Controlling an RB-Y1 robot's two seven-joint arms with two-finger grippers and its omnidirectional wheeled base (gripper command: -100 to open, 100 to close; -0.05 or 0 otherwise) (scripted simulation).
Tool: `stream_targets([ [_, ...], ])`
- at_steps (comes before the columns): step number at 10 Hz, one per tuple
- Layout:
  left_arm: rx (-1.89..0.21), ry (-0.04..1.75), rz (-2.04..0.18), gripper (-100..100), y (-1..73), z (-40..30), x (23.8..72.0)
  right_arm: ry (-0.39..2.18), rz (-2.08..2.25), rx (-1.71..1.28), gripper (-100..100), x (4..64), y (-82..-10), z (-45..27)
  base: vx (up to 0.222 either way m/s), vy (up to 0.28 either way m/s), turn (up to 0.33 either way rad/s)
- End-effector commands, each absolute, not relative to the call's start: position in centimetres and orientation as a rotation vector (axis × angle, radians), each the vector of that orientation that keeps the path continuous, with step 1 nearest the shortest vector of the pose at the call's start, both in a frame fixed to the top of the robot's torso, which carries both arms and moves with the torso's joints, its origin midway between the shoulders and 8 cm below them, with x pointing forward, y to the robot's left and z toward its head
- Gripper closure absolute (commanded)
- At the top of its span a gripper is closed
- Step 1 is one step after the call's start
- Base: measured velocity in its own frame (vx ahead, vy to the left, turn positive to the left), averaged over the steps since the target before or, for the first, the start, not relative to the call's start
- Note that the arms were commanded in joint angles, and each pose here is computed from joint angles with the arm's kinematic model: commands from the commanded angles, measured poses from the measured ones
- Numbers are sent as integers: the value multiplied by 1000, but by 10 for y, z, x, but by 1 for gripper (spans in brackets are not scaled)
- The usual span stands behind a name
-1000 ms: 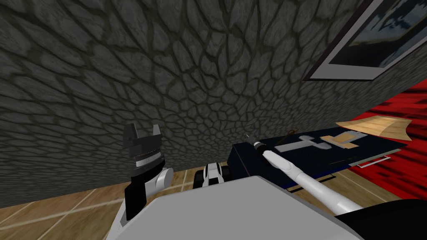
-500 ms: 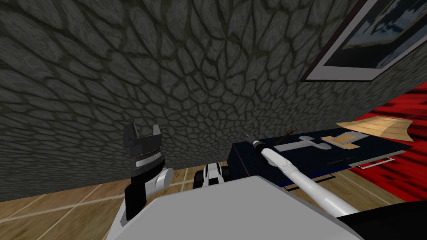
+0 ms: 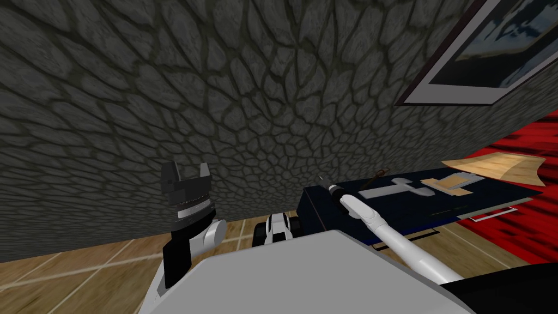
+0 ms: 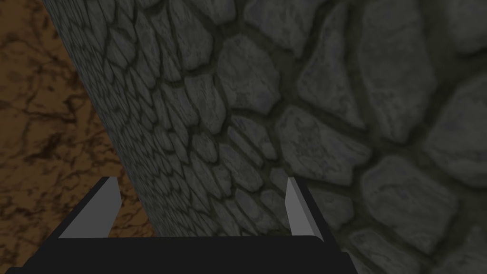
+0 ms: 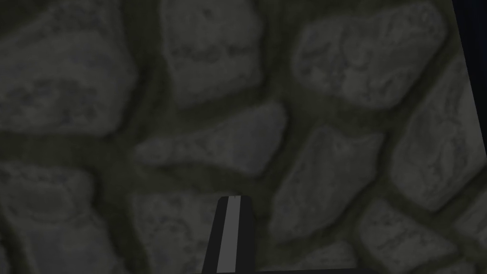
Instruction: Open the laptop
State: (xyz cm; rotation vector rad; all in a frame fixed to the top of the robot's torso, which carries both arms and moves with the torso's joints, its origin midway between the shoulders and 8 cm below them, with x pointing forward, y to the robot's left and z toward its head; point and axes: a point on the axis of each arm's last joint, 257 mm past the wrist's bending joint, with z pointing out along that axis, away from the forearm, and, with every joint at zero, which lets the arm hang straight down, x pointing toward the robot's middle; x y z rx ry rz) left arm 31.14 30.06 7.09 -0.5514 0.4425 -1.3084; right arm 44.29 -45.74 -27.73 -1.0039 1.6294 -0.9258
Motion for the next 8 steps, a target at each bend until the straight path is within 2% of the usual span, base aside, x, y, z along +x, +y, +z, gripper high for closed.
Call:
stream_targets([
  [1, -551, 443, -1308, 0, 301, 71, 311, 1624, -935, -1017, 100, 443, -458, -277, 7, 7, -22],
  [8, -551, 442, -1308, 0, 301, 71, 311, 1676, -795, -1036, 100, 450, -445, -314, -25, 5, -19],
])
